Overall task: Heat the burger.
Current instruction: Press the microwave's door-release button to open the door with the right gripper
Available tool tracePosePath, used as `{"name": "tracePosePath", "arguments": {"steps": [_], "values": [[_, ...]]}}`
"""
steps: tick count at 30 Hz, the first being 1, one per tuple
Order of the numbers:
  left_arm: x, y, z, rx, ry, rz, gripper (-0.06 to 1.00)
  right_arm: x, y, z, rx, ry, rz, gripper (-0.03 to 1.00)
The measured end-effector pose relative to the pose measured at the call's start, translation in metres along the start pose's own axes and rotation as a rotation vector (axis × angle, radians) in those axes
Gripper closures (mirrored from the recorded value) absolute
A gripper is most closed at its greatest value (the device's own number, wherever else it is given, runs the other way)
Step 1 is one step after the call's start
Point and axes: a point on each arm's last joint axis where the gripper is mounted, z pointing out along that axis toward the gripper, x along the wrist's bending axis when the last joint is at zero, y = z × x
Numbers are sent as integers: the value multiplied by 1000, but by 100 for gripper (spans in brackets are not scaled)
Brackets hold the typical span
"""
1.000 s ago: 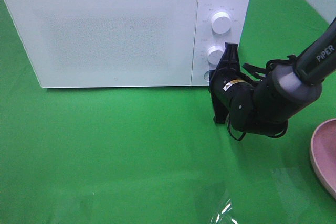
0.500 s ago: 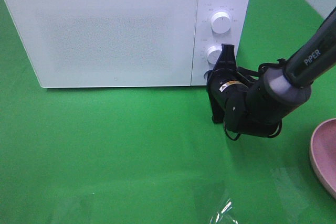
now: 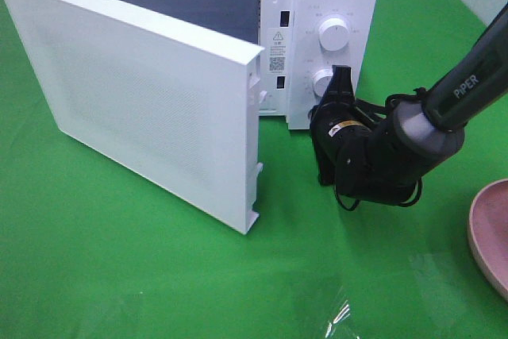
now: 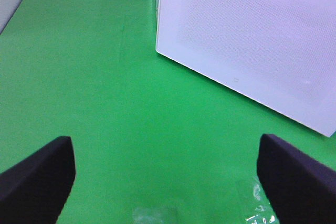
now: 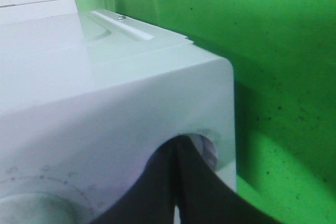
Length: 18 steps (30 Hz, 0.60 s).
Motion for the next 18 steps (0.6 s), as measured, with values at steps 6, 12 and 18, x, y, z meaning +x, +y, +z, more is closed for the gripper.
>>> {"name": "tracePosePath", "arguments": {"steps": [6,12,18], "values": [[0,0,0,0,0,0,9,-1,0,0,1,-11,1,96],[0,0,0,0,0,0,9,1,-2,0,15,-45,6,96],[0,0,0,0,0,0,9,2,-1,-3,25,-59,8,96]]}}
